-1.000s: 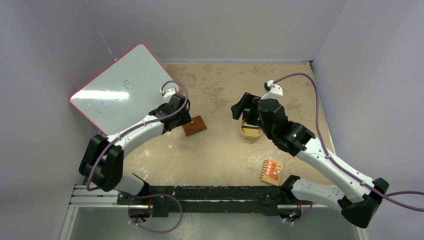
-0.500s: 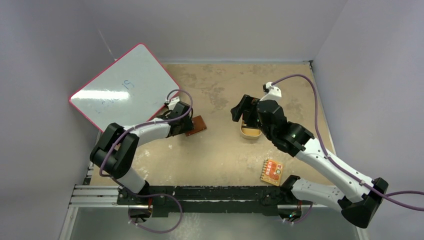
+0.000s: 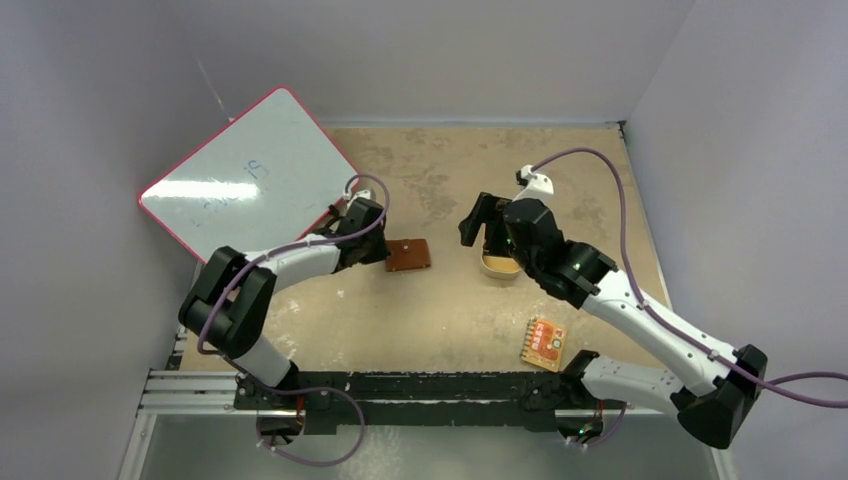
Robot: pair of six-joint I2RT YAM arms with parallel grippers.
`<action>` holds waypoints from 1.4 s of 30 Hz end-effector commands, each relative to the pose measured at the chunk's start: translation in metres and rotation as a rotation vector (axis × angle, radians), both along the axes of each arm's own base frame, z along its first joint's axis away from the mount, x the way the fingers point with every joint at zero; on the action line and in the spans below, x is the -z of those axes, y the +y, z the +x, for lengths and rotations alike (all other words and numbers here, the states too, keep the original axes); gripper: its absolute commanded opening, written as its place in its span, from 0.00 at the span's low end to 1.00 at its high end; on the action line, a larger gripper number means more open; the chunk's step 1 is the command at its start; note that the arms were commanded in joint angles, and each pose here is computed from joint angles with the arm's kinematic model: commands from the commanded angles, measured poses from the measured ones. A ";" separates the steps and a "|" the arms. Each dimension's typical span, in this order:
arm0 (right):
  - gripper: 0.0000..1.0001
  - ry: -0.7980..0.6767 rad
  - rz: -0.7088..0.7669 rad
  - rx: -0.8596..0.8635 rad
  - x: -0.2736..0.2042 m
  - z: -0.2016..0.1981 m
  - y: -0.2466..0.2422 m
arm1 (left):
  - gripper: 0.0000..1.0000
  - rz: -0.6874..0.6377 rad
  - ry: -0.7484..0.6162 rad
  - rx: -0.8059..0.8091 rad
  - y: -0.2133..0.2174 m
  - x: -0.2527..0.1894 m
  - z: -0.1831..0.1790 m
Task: Put the credit cards into the card holder
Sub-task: Open the card holder at the center of the board.
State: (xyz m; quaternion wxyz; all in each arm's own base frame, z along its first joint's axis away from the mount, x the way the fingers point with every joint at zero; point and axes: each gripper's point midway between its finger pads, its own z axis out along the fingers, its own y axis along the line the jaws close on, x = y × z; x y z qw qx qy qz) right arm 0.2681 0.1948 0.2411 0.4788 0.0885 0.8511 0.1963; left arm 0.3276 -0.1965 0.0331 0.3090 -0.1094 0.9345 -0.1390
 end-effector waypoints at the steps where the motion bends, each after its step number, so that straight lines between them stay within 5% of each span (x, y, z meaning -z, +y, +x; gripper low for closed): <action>1: 0.99 0.012 -0.071 -0.082 0.008 0.000 0.007 | 0.00 -0.149 -0.041 0.181 -0.032 -0.045 -0.011; 7: 0.87 -0.067 -0.085 -0.302 0.007 -0.001 0.038 | 0.00 -0.285 -0.027 0.321 -0.050 -0.071 -0.041; 13: 0.58 -0.063 -0.130 -0.483 0.050 -0.007 0.062 | 0.00 -0.369 0.028 0.421 -0.063 -0.075 -0.063; 17: 0.51 -0.054 -0.138 -0.588 0.083 -0.006 0.083 | 0.00 -0.372 0.096 0.471 -0.066 -0.063 -0.074; 28: 0.49 -0.048 -0.471 -0.778 0.165 0.002 0.113 | 0.00 -0.350 0.144 0.483 -0.067 -0.051 -0.071; 42: 0.56 -0.042 -0.466 -0.884 0.192 -0.013 0.136 | 0.00 -0.295 0.175 0.476 -0.061 -0.040 -0.066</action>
